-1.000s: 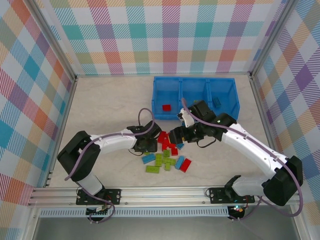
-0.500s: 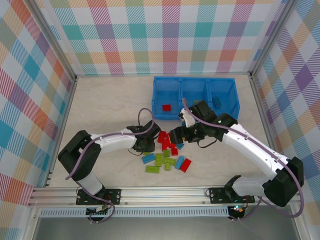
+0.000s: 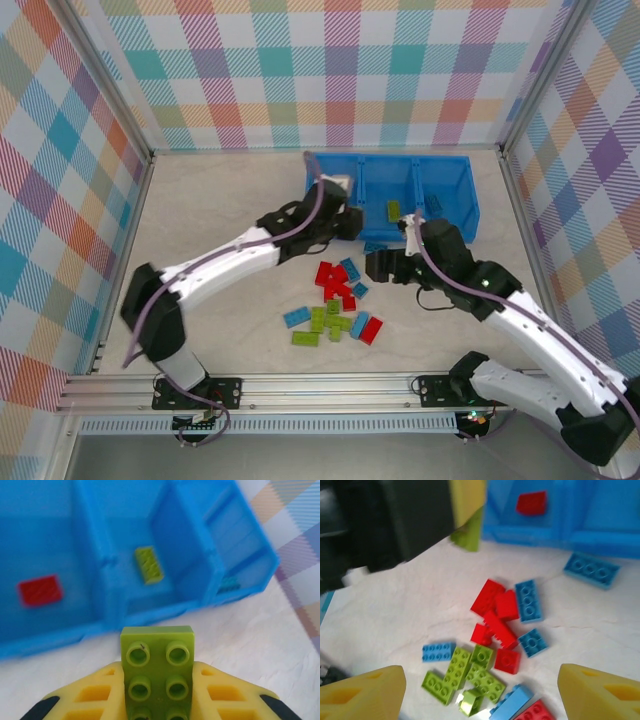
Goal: Sort the legos into containers by color
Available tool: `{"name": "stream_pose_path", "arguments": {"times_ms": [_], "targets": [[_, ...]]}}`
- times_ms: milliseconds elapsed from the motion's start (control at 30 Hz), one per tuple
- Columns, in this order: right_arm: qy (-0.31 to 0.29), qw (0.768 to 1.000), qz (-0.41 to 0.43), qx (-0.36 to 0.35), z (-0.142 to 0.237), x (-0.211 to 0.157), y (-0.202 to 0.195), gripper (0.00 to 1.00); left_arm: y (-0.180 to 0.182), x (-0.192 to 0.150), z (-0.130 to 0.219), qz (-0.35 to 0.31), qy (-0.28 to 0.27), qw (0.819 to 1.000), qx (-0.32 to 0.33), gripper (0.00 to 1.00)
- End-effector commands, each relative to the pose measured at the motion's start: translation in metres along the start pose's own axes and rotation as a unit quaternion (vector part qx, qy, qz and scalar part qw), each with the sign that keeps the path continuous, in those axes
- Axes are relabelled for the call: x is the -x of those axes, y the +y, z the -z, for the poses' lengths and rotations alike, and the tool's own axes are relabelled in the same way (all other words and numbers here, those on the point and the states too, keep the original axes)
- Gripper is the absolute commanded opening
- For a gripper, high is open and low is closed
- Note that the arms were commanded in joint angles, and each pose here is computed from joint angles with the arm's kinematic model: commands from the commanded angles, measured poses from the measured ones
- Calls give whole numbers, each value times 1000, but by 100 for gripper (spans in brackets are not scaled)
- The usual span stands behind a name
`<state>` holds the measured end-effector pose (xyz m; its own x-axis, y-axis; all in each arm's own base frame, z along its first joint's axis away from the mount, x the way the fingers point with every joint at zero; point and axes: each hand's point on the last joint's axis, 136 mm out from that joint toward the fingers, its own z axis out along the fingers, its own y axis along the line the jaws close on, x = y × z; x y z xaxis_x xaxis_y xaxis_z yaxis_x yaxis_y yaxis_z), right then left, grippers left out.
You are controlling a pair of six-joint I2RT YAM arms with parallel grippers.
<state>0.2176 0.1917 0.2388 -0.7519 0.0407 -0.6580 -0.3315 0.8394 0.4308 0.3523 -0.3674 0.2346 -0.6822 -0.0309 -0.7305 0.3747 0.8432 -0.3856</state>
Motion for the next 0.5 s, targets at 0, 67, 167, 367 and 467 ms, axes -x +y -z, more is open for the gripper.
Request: {"name": "stream_pose_path", "arguments": {"times_ms": [0,67,167,367,467], "targets": [[-45,998,-21,-37,7,9,-16,80,-20,24,-45,-36,-37,999,-11,18],[-38,998,-25,-40,10,5,-18,80,-23,37,-71,-41,-52,998,1,18],[-31,998,-29,-39,14,1,-18,80,-18,45,-110,-40,-55,997,21,20],[-35,998,-30,-36,21,-2,-19,81,-14,56,-146,-39,-51,998,26,45],[-31,998,-32,-39,20,-4,-20,81,-27,64,-138,-41,-56,998,0,52]]}}
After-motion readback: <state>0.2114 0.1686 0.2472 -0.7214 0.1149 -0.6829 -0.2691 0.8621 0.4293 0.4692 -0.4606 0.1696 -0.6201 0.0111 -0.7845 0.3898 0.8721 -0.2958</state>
